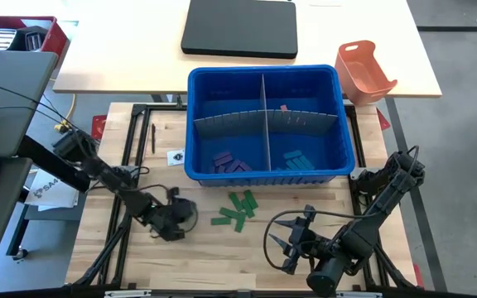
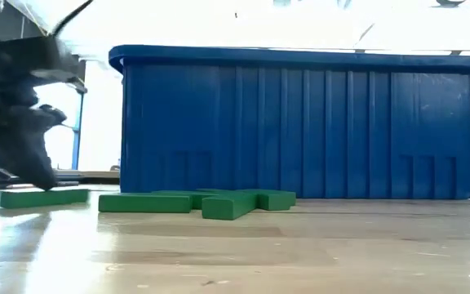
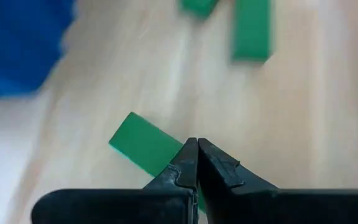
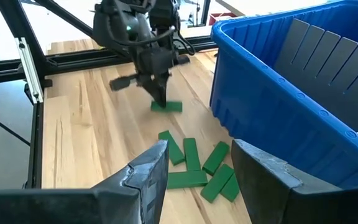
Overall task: Sort blocks
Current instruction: Put the green block into the blue bin with the other green block
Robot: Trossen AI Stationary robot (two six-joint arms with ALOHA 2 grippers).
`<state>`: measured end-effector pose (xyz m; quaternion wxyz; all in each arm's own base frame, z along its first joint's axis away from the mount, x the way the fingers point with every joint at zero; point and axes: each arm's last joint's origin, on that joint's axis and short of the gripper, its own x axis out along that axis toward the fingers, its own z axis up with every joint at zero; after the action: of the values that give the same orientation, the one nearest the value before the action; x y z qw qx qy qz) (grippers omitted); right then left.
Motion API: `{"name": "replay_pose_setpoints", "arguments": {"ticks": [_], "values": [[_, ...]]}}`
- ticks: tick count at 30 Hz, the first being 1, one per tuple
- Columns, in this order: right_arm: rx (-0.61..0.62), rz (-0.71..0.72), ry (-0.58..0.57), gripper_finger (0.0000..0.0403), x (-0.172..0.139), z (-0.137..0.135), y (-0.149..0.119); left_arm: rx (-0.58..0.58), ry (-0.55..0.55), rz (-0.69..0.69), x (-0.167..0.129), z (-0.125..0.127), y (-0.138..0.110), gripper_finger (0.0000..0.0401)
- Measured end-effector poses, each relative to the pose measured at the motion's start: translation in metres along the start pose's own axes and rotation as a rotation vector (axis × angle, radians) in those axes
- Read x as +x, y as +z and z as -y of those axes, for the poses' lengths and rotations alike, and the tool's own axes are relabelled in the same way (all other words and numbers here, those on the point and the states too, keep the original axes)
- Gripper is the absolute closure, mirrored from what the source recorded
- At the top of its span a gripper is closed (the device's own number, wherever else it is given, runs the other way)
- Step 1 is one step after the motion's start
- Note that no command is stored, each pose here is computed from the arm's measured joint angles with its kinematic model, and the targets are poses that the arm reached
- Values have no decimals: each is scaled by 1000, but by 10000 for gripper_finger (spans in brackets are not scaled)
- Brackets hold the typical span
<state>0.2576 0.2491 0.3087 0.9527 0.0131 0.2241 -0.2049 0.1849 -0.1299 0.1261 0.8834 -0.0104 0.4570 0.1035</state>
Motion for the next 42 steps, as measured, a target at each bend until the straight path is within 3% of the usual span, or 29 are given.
{"name": "replay_pose_setpoints", "arguments": {"ticks": [3,9,16,21,27,32,42], "values": [[-5,-2,-2,231,0,0,0,-54,17,23,-16,-4,-5,398],[-23,-1,-3,231,0,0,0,-301,7,42,-30,-7,-5,376],[-33,-4,-7,231,0,1,-1,-428,64,-59,-30,-14,-13,252],[-38,-6,-10,231,0,1,-1,-608,140,-113,-32,-21,-19,156],[-46,-9,-13,231,0,2,-2,-741,124,-25,-26,-19,-21,109],[-50,-11,-17,231,0,3,-2,-767,196,-29,-16,-23,-28,107],[-51,-11,-17,231,0,3,-2,-613,270,-65,-4,-19,-33,113]]}}
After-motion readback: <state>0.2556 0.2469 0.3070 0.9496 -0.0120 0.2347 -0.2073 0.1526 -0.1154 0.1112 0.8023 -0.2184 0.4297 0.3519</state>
